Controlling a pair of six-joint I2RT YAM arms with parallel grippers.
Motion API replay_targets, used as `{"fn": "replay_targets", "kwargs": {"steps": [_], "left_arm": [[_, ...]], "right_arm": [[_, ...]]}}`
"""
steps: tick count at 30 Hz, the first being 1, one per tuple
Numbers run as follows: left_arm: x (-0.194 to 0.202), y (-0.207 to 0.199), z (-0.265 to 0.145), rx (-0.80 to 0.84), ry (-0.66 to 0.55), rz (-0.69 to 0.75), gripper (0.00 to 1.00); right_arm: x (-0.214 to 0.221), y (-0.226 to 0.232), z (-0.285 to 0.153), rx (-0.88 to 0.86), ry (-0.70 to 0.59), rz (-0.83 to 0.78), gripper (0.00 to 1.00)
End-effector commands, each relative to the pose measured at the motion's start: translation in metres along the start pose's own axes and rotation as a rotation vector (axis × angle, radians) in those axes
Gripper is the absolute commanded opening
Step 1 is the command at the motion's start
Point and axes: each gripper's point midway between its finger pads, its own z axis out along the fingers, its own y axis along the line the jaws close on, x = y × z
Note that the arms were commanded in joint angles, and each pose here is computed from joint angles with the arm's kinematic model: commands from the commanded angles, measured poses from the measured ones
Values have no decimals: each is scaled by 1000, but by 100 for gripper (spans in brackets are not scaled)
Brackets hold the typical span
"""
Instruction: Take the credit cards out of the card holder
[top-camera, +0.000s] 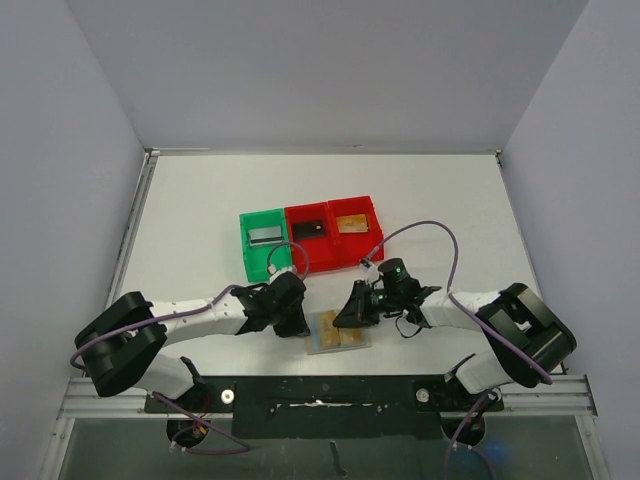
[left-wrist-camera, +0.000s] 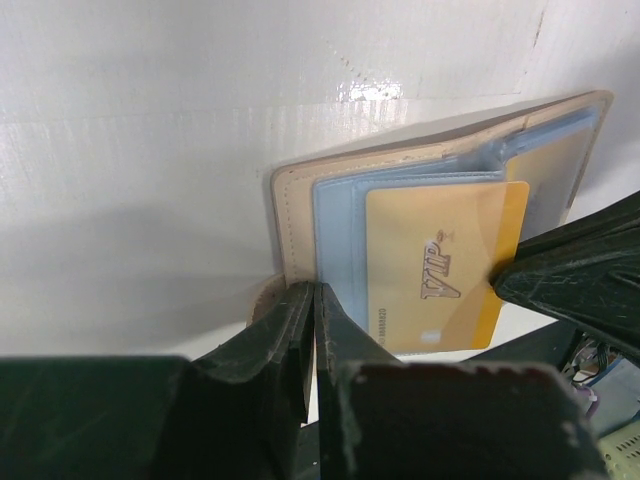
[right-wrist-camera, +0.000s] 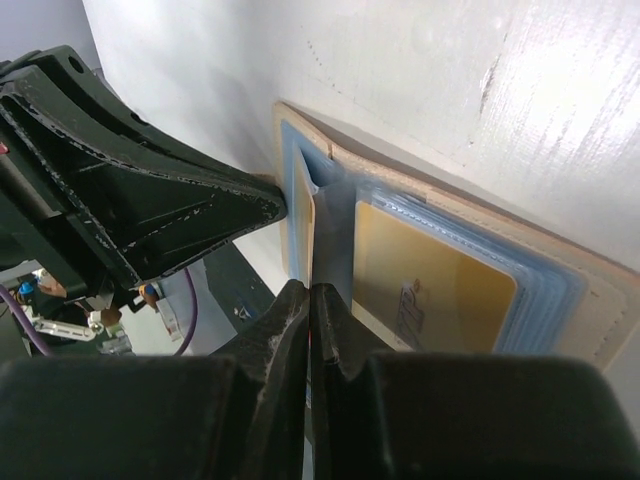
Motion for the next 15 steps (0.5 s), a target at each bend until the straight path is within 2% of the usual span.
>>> {"fn": "replay_targets", "kwargs": {"steps": [1, 13, 15], "left_arm": [[8, 37, 9, -133, 5, 25, 4], [5, 33, 4, -120, -9, 37, 4], [2, 20, 0, -73, -9, 36, 10]], "right_arm": [[-2, 6, -6, -61, 23, -45, 2], [-4, -1, -12, -50, 24, -46, 2], [-5, -4, -11, -42, 11, -30, 1]]}}
